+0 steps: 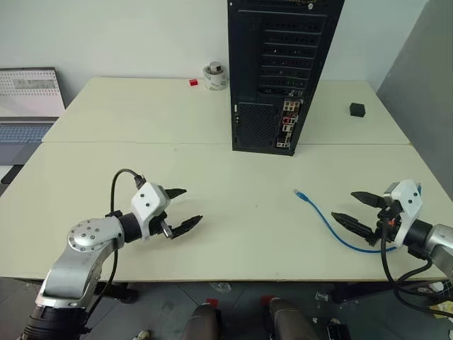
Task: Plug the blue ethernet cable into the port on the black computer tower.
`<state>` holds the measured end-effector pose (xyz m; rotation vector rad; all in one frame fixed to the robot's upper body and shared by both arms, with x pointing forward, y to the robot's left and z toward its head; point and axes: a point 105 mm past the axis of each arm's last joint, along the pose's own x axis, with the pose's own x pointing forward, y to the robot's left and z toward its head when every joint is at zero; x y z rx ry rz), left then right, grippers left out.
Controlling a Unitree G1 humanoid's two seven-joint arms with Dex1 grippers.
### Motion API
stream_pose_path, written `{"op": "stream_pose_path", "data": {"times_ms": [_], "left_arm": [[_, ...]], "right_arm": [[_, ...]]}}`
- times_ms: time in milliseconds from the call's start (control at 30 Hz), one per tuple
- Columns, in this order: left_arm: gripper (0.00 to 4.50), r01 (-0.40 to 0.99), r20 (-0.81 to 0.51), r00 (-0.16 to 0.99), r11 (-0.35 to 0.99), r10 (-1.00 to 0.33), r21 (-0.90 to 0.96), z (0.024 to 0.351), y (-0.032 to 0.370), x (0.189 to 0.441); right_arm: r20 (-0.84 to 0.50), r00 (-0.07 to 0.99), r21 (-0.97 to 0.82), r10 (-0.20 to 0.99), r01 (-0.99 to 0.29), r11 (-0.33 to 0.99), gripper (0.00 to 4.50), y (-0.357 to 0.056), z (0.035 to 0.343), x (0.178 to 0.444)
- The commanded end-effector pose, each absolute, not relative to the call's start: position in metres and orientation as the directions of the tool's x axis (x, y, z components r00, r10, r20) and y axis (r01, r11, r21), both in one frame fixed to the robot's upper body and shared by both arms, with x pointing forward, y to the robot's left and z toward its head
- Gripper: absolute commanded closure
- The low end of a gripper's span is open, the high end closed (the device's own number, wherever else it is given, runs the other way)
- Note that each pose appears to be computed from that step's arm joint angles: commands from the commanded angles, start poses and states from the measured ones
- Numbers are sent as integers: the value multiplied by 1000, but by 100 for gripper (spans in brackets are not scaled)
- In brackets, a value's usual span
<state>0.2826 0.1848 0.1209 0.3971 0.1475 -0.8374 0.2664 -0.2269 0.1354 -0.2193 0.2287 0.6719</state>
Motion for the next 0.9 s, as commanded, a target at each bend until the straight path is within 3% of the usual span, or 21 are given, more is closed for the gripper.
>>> {"op": "stream_pose_path", "data": {"times_ms": [33,567,900], "left_arm": [[4,735,-227,671,592,-706,330,138,182,282],[4,764,-268,636,542,-723,351,136,170,285],[4,847,-198,479,390,-855,362,151,137,284]], "right_arm": [[-253,746,-162,617,-661,733,8,-222,150,265],[-258,749,-155,610,-655,739,8,-213,150,266],[-269,751,-117,603,-647,753,8,-183,116,294]]}}
